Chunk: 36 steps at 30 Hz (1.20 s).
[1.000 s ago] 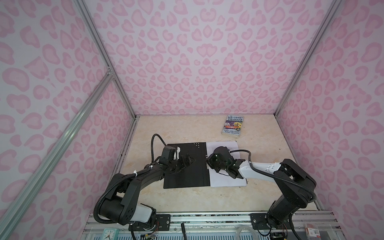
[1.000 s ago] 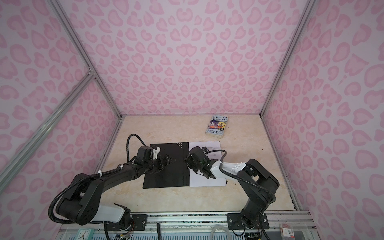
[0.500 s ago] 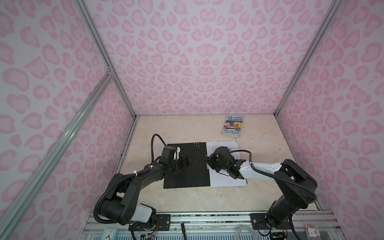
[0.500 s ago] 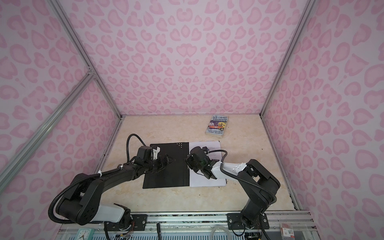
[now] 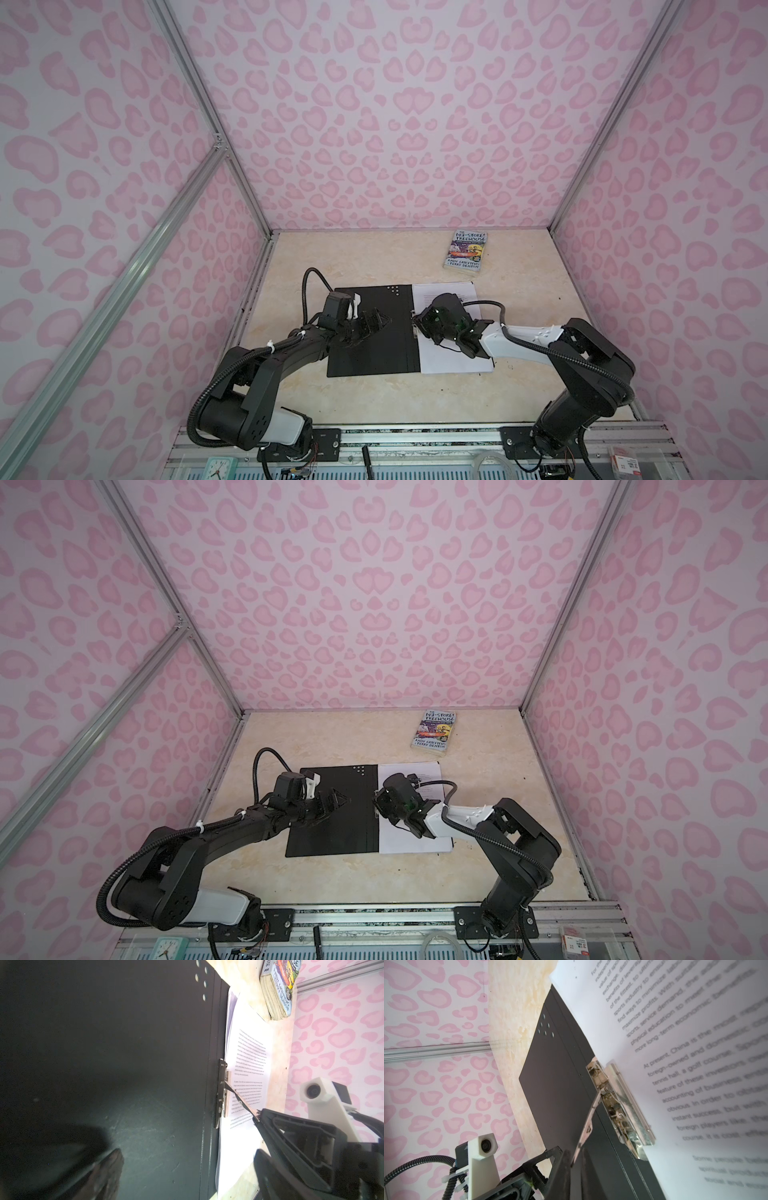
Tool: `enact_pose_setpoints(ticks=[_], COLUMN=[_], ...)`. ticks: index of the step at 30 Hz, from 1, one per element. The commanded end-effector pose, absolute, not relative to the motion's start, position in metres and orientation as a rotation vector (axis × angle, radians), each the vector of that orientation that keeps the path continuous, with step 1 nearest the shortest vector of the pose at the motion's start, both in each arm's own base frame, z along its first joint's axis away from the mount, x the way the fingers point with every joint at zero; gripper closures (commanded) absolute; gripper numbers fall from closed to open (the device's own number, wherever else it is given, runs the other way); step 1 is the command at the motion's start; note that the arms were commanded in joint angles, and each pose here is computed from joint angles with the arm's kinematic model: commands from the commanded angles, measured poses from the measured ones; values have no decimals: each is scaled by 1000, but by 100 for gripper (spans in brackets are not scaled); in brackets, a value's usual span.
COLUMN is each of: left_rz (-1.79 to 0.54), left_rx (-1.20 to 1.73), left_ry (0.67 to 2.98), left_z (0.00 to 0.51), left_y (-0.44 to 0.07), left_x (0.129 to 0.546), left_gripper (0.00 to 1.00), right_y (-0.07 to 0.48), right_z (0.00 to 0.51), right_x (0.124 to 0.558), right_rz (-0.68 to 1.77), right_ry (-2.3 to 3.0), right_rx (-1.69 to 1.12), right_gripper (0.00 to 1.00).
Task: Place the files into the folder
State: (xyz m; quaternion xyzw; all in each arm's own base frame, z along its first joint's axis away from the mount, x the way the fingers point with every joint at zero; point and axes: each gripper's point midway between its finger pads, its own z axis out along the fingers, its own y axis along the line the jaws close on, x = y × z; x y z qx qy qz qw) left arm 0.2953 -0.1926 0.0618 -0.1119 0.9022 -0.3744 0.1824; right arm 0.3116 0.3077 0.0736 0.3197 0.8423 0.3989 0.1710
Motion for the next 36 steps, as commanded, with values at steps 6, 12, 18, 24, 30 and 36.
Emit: enact_pose_setpoints(ticks=[6, 12, 18, 24, 30, 36], left_rz=[-1068, -1057, -1028, -991, -899, -861], left_rx=[-300, -306, -327, -364, -418, -483], left_ry=[2535, 2542, 2543, 2559, 2585, 2594], left_z=[65, 63, 60, 53, 41, 34], left_y=[-194, -193, -188, -184, -171, -161], left_x=[295, 295, 296, 296, 296, 296], left_gripper=[1, 1, 1, 1, 1, 1], right_y=[306, 301, 299, 287, 274, 249], right_z=[75, 73, 55, 28, 6, -9], right_x=[313, 307, 289, 272, 260, 251], right_rz=[1138, 1118, 1101, 1049, 977, 828], right_ry=[2374, 2372, 2408, 2448, 2484, 2510], right_rx=[914, 924, 910, 893, 842, 827], right_gripper=[90, 100, 100, 100, 100, 100])
